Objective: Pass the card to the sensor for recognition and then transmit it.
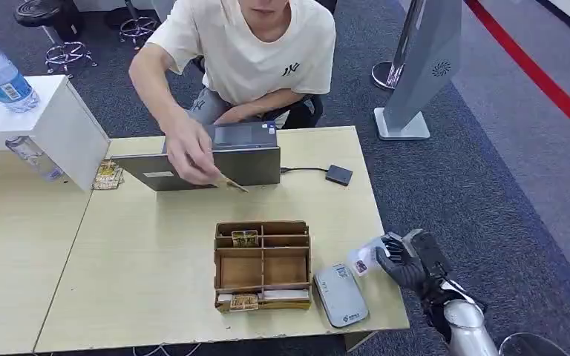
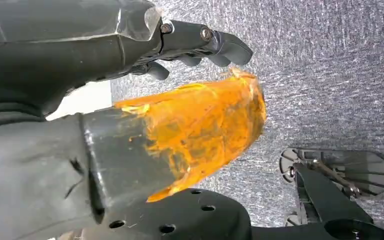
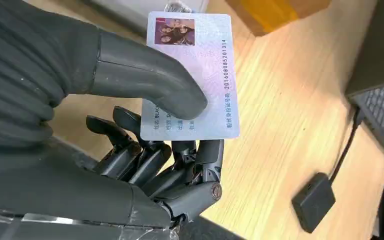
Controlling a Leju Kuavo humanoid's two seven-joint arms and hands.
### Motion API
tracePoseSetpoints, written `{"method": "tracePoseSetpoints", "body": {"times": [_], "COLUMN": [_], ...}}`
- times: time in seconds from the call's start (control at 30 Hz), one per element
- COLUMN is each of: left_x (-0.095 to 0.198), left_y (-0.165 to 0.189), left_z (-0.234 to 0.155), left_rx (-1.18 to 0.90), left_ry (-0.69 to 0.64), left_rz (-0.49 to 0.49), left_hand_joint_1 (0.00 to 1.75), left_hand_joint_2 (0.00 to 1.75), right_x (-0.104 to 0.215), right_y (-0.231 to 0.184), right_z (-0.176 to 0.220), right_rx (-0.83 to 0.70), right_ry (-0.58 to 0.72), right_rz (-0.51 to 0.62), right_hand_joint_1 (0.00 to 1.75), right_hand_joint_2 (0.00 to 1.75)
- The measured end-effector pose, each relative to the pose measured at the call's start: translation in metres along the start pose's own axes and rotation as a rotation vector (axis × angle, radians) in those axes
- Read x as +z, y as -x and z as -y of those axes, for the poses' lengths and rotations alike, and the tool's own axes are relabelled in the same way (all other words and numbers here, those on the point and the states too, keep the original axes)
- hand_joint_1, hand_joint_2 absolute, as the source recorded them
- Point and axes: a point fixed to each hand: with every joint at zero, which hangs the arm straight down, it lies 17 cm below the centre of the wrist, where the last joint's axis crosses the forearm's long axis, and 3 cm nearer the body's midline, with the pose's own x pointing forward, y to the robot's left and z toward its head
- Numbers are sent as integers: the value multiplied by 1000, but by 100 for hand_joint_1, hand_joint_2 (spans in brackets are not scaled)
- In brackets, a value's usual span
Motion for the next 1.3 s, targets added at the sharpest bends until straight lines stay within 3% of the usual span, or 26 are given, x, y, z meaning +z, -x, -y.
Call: {"method": "tracePoseSetpoints", "body": {"times": [0.9, 1.3], "left_x": [-1, -1], "left_y": [3, 4], "left_z": [-2, -2], "left_rx": [70, 86], "left_ry": [3, 4], "left_rz": [-14, -18], "left_hand_joint_1": [0, 0], "left_hand_joint_2": [0, 0], "right_x": [6, 12], "right_y": [-21, -9], "right_z": [-68, -71], "right_rx": [208, 324], "right_ry": [-284, -305], "right_rz": [44, 24], "right_hand_joint_1": [175, 175], "right_hand_joint_2": [175, 175]}}
